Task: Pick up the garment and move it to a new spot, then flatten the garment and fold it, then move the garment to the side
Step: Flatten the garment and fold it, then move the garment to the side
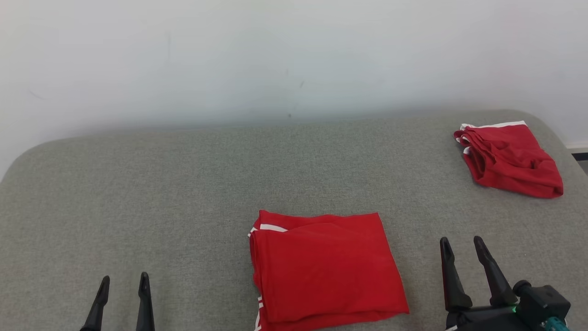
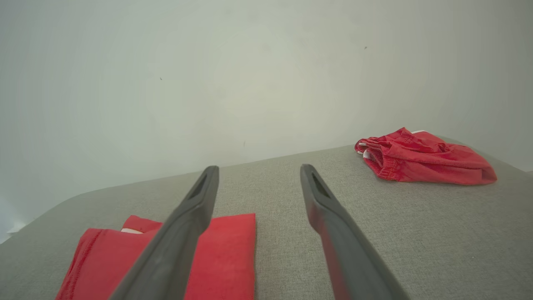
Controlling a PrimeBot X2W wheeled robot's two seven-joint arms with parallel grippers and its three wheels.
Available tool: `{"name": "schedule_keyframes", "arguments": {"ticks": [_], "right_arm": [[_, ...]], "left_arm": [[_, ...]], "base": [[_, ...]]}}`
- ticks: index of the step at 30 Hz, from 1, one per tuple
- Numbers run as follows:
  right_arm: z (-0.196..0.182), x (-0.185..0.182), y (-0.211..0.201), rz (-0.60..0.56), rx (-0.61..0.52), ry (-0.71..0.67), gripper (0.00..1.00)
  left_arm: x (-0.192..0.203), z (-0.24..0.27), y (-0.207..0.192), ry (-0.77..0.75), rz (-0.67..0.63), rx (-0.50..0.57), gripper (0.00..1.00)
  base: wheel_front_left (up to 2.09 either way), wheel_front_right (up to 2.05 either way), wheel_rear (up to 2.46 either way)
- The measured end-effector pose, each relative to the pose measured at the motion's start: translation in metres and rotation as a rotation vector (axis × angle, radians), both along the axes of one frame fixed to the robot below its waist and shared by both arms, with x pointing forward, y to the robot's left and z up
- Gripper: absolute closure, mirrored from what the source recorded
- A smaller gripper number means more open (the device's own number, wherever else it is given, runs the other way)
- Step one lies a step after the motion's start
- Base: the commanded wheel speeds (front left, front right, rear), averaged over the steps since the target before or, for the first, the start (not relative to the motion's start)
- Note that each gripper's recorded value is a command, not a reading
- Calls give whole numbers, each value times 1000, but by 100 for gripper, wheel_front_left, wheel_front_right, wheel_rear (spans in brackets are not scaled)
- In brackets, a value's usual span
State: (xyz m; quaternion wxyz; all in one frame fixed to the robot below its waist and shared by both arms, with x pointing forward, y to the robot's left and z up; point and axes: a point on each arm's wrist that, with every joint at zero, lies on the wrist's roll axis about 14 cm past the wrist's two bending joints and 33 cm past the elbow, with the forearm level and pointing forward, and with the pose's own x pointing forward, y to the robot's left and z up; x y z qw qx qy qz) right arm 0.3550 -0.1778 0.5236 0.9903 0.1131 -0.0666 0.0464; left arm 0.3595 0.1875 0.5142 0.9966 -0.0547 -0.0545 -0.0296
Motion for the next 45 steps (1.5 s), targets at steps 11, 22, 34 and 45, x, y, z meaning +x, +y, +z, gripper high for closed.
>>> {"name": "schedule_keyframes", "arguments": {"ticks": [11,22,34,45], "right_arm": [[-10,-11,7,4,-4,24,0],[-13,-12,11,12,-12,39,0],[-16,-12,13,14,-11,50,0],[-7,11,21,66,-68,47,0]], "left_arm": [[-10,-6,7,19,13,23,0],[-15,-11,10,34,21,20,0],[-16,-14,10,43,25,16,0],[-16,-17,12,54,33,11,0]], "base": [[0,0,0],[0,0,0],[0,0,0],[0,0,0]]}}
